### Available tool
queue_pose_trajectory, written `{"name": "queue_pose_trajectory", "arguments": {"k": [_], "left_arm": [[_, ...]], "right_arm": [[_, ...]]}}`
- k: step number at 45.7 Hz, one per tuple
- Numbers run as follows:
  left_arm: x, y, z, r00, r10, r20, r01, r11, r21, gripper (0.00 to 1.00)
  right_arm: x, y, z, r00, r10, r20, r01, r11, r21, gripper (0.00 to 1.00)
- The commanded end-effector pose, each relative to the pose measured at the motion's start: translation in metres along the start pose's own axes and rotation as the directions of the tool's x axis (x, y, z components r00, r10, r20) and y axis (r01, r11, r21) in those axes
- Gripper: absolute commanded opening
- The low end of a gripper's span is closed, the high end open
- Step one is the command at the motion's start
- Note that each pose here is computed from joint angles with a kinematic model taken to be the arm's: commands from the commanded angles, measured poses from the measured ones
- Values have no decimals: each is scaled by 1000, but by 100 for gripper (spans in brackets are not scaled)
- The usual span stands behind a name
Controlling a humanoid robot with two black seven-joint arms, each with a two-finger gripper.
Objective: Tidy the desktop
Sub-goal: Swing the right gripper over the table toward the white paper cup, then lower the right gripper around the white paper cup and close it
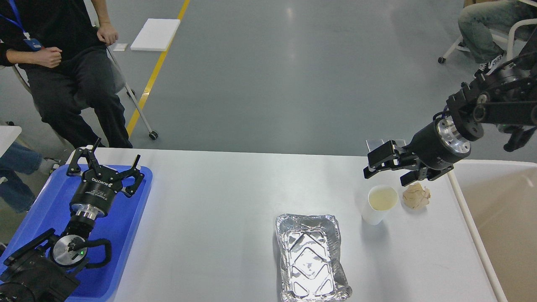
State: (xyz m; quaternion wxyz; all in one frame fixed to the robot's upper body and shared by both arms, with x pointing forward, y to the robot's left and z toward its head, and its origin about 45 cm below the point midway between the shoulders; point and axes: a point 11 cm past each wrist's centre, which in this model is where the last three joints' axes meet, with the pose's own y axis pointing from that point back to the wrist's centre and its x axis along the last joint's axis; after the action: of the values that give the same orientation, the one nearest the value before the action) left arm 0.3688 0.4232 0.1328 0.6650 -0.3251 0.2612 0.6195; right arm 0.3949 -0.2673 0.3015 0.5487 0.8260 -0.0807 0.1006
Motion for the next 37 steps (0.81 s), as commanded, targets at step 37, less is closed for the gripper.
{"name": "queue_pose_trajectory", "arguments": {"k": [37], "left_arm": [[-1,0,0,1000,-2,0,2,1000,-1,99]], "right_arm": [[-28,-90,41,974,174,-143,-190,976,-107,100]]}}
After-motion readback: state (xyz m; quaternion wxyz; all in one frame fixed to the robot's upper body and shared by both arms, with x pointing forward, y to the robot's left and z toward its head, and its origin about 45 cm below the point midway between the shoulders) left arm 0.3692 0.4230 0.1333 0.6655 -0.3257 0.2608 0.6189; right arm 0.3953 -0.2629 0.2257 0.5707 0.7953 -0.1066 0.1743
